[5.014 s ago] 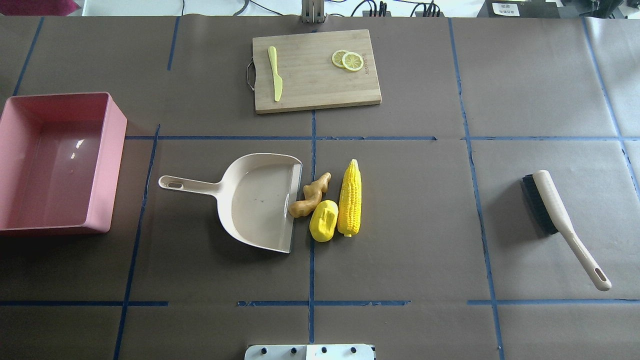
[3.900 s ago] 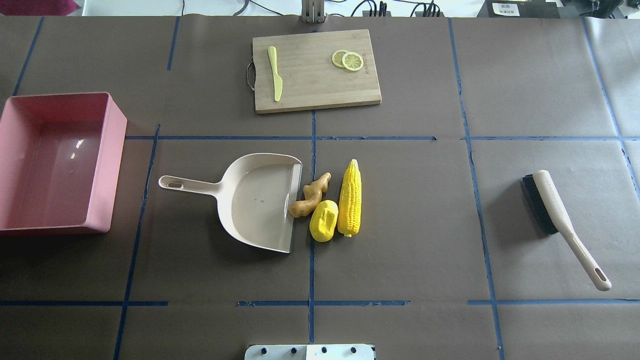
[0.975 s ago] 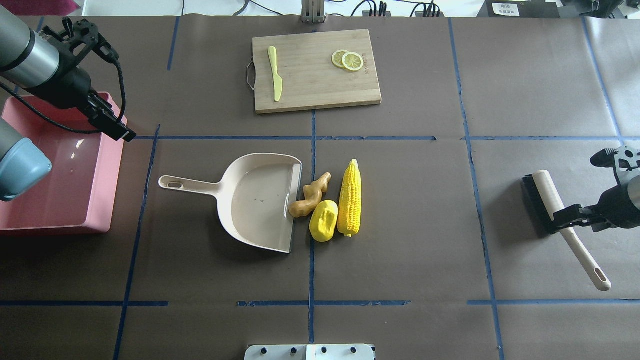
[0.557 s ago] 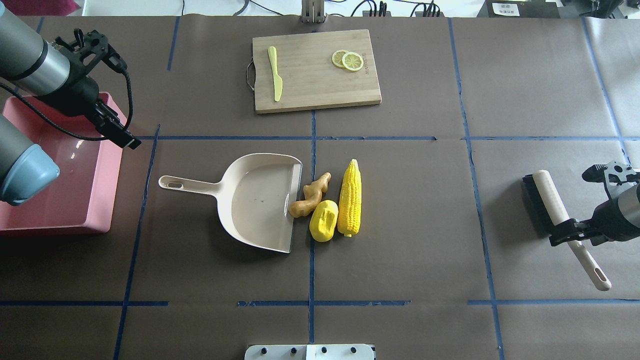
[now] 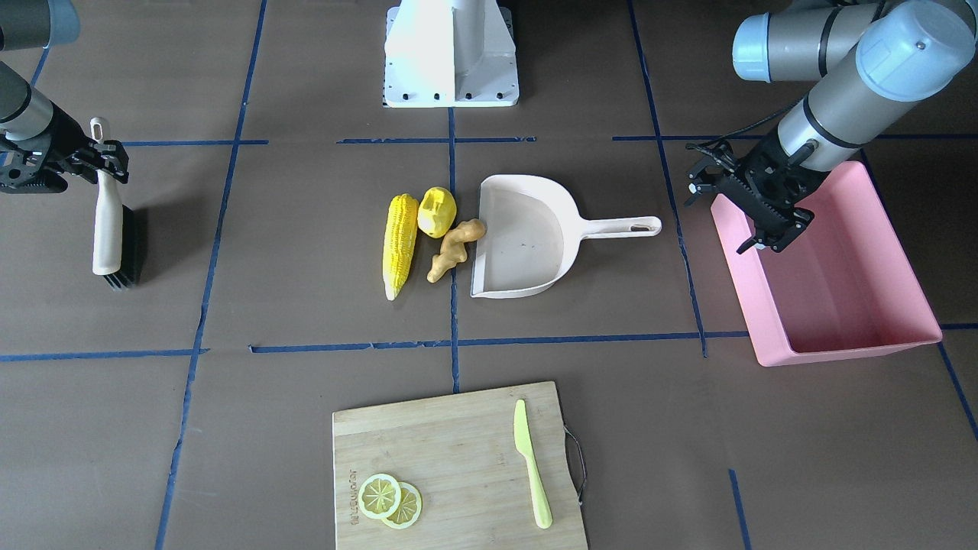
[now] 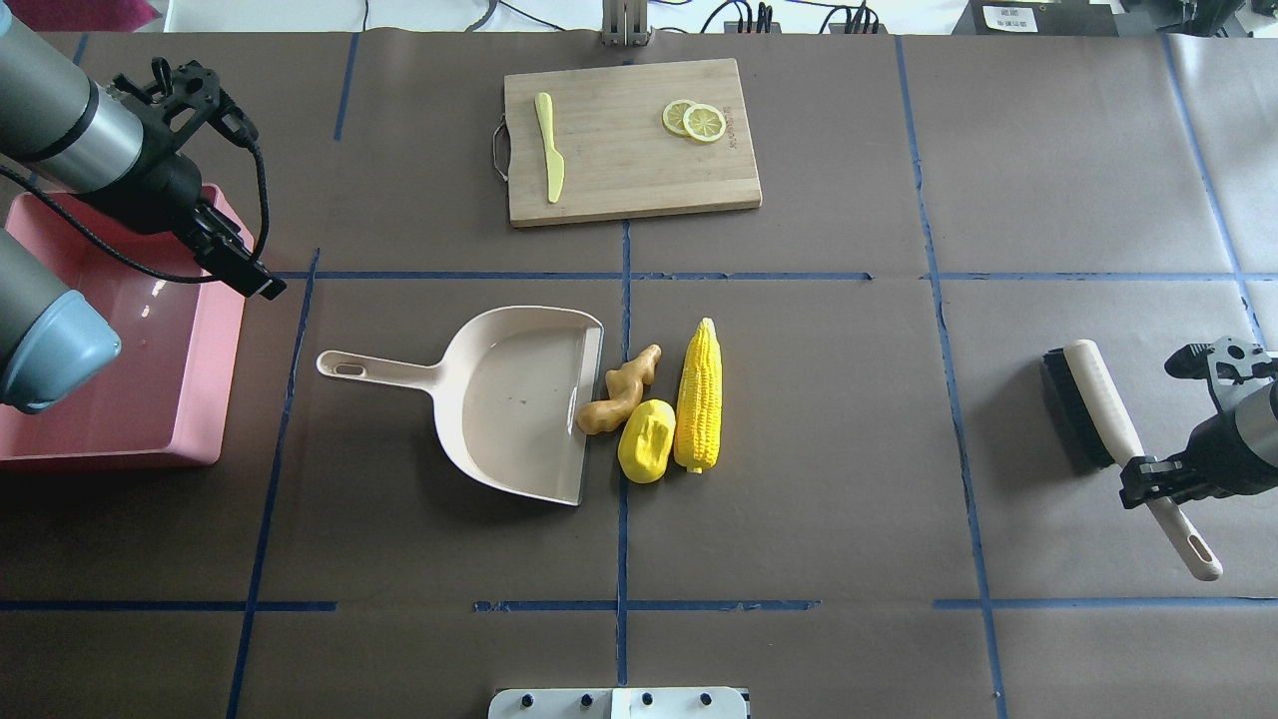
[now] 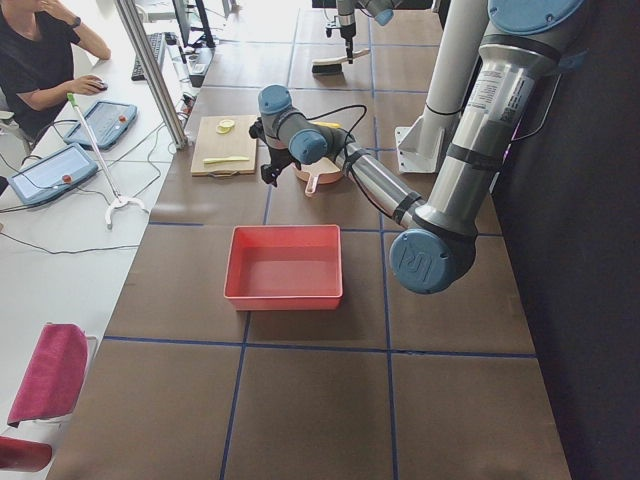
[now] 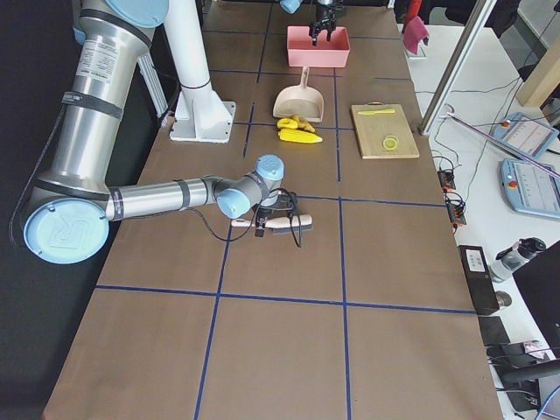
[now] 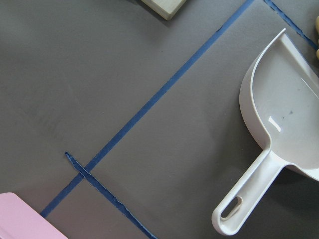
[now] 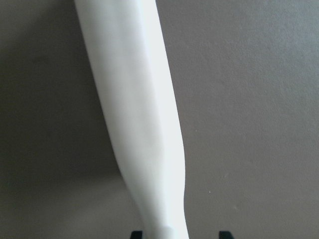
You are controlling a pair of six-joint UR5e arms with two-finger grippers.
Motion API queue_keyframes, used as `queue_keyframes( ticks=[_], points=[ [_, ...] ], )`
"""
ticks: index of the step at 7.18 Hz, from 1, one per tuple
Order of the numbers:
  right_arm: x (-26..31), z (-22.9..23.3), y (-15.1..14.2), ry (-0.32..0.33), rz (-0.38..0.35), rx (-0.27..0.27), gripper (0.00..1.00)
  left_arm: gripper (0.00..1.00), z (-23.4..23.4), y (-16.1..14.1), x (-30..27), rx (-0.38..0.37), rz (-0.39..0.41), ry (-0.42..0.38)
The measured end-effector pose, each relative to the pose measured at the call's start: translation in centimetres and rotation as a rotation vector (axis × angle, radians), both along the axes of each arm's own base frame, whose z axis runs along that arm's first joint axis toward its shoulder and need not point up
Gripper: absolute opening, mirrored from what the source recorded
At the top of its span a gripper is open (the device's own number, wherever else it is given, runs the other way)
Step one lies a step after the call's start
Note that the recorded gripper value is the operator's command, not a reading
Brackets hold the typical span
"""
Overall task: Sweep and dump trash into bin
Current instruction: 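Move the left gripper to the dustpan handle while the right reaches the brush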
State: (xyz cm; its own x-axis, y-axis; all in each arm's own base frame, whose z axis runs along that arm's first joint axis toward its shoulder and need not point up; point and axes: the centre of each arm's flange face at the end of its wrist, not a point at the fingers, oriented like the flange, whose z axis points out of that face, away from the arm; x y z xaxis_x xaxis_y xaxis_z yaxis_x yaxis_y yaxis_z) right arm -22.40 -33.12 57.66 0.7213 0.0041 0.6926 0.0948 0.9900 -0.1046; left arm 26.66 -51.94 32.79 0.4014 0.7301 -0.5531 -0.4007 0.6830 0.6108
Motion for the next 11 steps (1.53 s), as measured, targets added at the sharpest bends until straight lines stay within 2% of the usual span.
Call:
queue_keyframes(
  ticks=[2,3,4,8,9,11],
  points=[
    [-0.2,-0.2,0.5,-0.005,-0.015,0.0,0.46,1.0,0.1,0.0,0.0,-0.001,0.0,-0.001],
    [-0.2,-0.2,0.8,-0.004,-0.019,-0.002,0.35,1.0,0.1,0.0,0.0,-0.002,0.0,-0.001],
    [-0.1,-0.2,0.8,-0.003,-0.019,-0.003,0.02,1.0,0.2,0.0,0.0,-0.003,0.001,-0.002],
    [0.0,-1.6,0.9,-0.023,-0.017,0.015,0.0,1.0,0.0,0.1,0.3,0.005,0.006,0.002],
    [0.1,-2.8,0.9,-0.038,-0.015,0.031,0.0,1.0,-0.6,0.4,0.7,0.031,0.022,0.014],
    [0.0,-4.9,0.7,-0.067,-0.012,0.063,0.0,1.0,-1.2,1.8,2.5,0.151,0.109,0.043]
  ],
)
